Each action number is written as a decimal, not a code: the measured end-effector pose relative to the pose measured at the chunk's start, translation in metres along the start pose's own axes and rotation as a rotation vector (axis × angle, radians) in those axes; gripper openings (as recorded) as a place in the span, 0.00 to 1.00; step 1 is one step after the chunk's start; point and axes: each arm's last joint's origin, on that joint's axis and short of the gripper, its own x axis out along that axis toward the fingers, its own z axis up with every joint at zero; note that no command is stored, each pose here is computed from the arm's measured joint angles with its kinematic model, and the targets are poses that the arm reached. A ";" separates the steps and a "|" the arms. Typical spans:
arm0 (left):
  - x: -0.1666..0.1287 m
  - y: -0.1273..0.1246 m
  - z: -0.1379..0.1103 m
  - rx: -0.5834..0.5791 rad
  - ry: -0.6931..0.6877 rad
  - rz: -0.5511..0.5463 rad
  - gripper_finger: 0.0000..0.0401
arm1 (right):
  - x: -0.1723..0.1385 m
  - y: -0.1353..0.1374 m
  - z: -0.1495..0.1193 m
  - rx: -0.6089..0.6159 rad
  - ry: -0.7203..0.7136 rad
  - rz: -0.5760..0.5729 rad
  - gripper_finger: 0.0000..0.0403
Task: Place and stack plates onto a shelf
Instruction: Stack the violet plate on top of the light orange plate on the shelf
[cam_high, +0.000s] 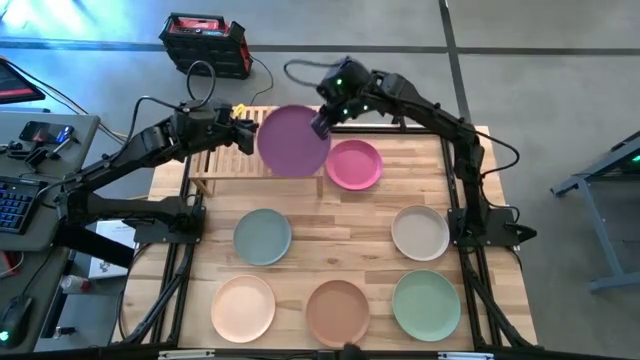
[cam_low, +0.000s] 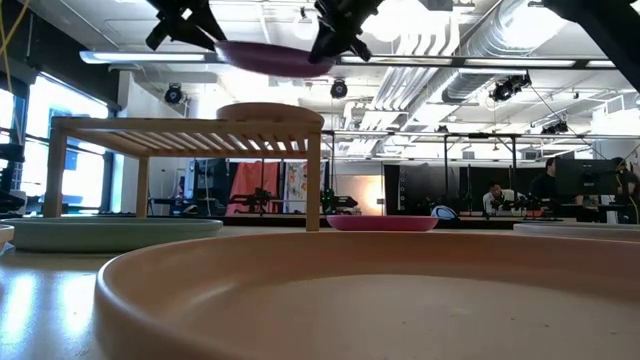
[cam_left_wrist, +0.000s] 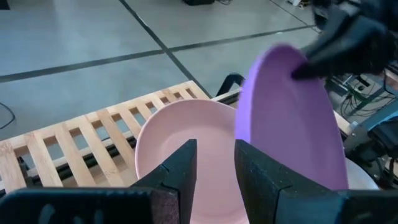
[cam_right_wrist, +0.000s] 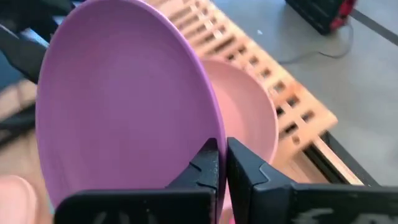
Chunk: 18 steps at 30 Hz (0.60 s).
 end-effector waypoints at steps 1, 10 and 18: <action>0.000 0.000 0.000 0.000 0.000 0.000 0.24 | -0.001 -0.006 0.003 0.010 -0.020 0.016 0.00; 0.000 0.000 0.000 0.000 0.002 -0.004 0.24 | 0.001 -0.073 0.019 0.191 -0.093 0.047 0.00; 0.000 -0.001 -0.001 -0.026 0.012 -0.021 0.24 | 0.034 -0.095 0.009 0.291 0.019 0.118 0.00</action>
